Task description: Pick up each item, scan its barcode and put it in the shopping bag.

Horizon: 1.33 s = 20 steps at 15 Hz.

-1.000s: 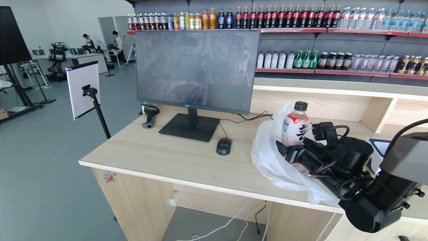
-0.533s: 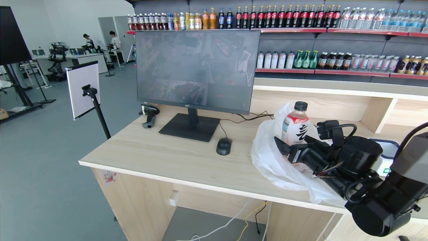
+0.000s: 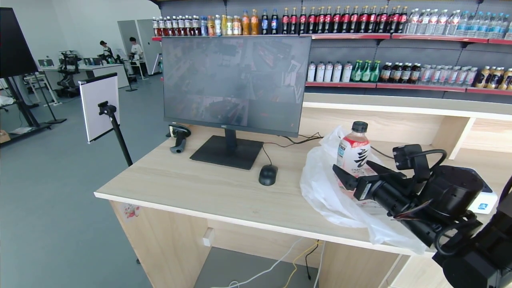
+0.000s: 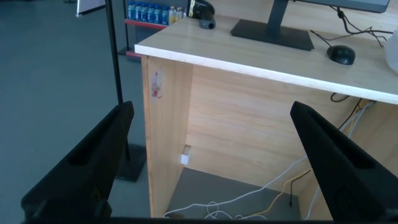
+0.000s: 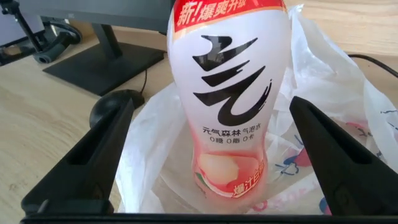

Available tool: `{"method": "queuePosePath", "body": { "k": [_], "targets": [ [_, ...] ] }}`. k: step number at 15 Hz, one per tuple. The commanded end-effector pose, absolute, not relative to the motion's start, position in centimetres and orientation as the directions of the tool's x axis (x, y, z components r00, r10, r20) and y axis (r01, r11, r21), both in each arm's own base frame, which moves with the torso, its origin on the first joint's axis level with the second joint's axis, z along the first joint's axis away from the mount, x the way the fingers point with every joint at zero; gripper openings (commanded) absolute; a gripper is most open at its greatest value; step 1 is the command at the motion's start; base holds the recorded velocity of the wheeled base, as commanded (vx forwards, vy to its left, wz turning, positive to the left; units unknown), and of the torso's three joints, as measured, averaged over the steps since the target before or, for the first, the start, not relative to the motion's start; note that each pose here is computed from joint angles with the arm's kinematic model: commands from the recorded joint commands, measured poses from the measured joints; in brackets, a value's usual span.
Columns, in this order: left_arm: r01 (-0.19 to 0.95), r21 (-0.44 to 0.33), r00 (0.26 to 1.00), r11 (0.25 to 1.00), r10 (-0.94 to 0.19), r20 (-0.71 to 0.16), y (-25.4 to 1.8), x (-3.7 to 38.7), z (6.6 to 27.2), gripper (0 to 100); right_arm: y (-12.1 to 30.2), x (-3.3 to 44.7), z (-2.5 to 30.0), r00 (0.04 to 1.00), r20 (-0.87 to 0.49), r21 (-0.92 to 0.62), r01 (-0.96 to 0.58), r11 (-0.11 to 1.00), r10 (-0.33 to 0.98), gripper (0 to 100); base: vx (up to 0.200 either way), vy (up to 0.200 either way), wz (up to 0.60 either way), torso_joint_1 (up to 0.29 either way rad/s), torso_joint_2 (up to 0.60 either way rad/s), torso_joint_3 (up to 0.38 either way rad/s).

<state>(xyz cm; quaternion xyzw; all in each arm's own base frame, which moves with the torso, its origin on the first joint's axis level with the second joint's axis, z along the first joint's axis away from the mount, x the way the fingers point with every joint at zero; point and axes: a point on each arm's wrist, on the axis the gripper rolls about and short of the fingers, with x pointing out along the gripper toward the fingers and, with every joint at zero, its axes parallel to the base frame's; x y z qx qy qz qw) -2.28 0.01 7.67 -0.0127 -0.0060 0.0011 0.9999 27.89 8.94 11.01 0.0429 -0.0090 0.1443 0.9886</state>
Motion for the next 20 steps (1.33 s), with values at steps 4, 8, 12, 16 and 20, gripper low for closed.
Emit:
{"method": "queuePosePath", "body": {
  "k": [4, 8, 12, 16, 20],
  "targets": [
    [-0.003, -0.026, 1.0, 1.0, 0.003, 0.012, 0.0, -2.3, 7.7, 100, 9.4, 26.9, 12.1, 0.949, 0.064, 0.086, -0.313, 0.946, 0.309, 100, -0.15, 0.0, 0.0, 0.005, 0.0, 0.002],
    [-0.003, -0.026, 1.0, 1.0, 0.003, 0.012, 0.0, -2.3, 7.7, 100, 11.9, 26.0, 12.3, 0.915, 0.07, 0.104, -0.403, 0.909, 0.397, 100, -0.15, 0.0, 0.0, 0.001, 0.0, -0.001],
    [-0.001, -0.025, 1.0, 1.0, 0.002, 0.011, 0.0, -2.3, 7.7, 100, 10.1, 26.2, 12.5, 0.938, 0.074, 0.106, -0.345, 0.933, 0.339, 100, 0.0, 0.0, -0.15, 0.003, 0.0, 0.001],
    [-0.004, -0.025, 1.0, 1.0, 0.005, 0.009, 0.0, -2.3, 7.6, 100, 9.5, 25.5, 12.6, 0.941, 0.067, 0.105, -0.336, 0.936, 0.33, 100, 0.0, 0.0, -0.6, 0.01, 0.01, 0.0],
    [-0.004, -0.028, 1.0, 1.0, 0.005, 0.009, 0.0, -2.3, 7.6, 100, 9.6, 25.5, 12.9, 0.941, 0.081, 0.106, -0.337, 0.935, 0.33, 100, 0.0, -0.1, -0.3, 0.006, 0.0, 0.006]
  ]
}}
